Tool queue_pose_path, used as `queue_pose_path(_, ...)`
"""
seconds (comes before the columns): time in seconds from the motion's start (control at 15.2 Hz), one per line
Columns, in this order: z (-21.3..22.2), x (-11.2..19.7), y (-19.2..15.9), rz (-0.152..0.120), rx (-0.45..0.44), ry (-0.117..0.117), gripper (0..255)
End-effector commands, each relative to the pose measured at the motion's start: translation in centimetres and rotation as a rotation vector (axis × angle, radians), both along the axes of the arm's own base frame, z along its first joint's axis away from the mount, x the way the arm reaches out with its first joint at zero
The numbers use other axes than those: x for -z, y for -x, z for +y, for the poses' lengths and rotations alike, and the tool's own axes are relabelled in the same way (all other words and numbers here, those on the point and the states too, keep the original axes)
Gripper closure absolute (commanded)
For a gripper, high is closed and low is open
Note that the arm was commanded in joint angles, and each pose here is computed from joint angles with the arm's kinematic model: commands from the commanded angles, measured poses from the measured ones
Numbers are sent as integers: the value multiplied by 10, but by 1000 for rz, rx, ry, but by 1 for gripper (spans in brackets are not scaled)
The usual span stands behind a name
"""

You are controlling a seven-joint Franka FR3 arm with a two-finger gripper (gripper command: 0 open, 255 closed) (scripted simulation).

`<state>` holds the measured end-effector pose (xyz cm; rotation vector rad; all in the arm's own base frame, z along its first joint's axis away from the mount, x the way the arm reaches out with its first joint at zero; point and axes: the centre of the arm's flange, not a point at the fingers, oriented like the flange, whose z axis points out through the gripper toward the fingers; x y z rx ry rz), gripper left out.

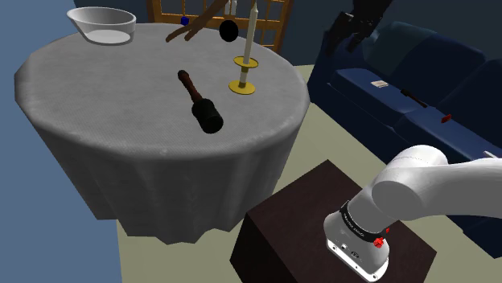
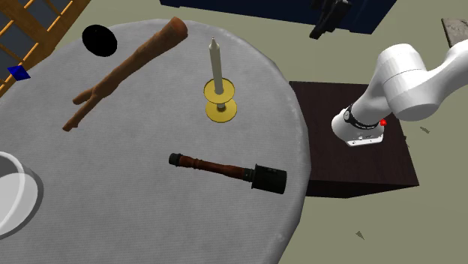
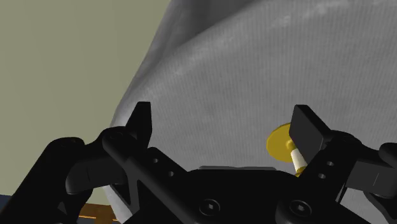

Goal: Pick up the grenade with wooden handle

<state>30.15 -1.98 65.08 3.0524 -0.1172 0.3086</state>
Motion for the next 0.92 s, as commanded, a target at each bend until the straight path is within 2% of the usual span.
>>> queue_pose_path(0.0, 0, 0, 0, 0, 0, 0, 0)
queue_pose_path(0.86, 131, 56, -93, 83, 29, -64, 0)
